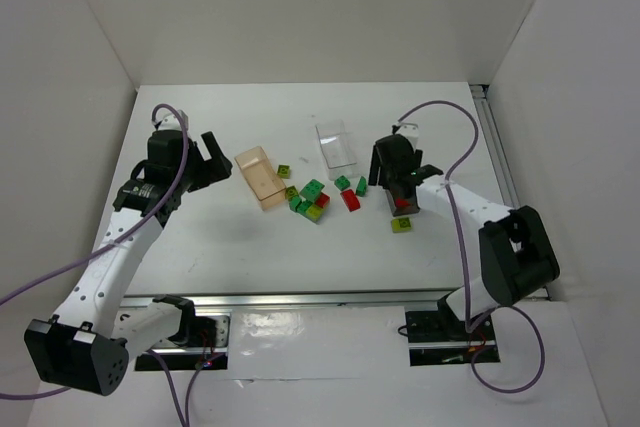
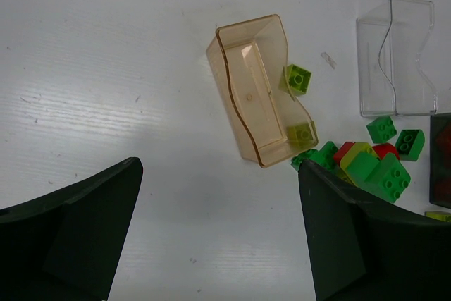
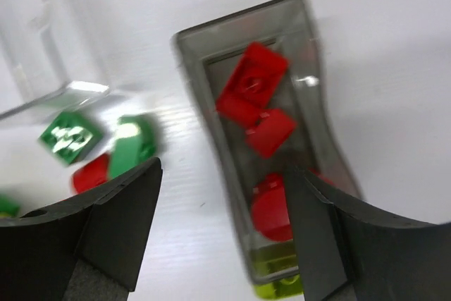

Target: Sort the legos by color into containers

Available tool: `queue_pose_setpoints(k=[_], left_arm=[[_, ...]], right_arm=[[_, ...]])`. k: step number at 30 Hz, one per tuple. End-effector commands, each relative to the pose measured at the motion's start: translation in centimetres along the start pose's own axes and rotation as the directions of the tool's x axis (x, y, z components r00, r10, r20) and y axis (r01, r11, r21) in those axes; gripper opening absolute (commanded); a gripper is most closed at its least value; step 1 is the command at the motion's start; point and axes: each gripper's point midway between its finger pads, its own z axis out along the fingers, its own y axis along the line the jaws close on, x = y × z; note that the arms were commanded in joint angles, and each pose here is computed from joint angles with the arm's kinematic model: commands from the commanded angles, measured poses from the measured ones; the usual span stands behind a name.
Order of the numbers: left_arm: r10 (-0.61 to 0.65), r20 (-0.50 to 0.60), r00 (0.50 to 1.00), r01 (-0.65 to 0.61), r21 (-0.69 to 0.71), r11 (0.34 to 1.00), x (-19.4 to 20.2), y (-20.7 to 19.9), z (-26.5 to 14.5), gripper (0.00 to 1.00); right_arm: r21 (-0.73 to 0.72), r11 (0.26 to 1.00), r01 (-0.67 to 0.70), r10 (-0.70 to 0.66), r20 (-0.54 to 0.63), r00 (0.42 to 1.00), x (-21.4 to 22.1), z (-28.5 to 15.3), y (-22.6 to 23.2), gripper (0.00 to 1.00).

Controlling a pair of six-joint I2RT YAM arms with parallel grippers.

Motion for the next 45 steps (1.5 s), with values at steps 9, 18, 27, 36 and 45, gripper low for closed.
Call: queue_pose_setpoints(k=[9,18,27,36,45], left_arm=[[-0.007,0.051,0.999,0.007,0.012,1.000,-1.9,-0.7,-0.6,0.99],[-0.007,0.051,0.999,0.007,0.012,1.000,-1.7,-0.6,-0.7,0.99],[-0.006,0.047,0.999,0.006,-0.001,1.000,-1.4,-0.3,-0.6,0.99],[-0.022,0.021,1.000,0.022,0.009,1.000,-0.8,-0.5,0.1,1.00],[-0.016,0.105,0.994,0.010,0.052,0.999,-1.0,-0.5,0.1,1.00]], right_arm=[[-0.333,0.914,0.231,-0.254,-0.029,0.967,4.1,-1.7,8.7,0.81],[-0.430,0.860,0.274,-0.343,-0.089,0.935,7.8,0.8,12.4,0.67],[-0.292,0.930,0.223,-0.228,0.017,0.973,2.6,-2.2,10.1,0.25],[-0.094,0.995,0.013,-0.005,0.083,0.997,-2.3,-3.3,0.9,0.25],[-0.027,0.997,-0.071,0.071,0.012,0.997,-2.3,1.3,-1.7,0.54]])
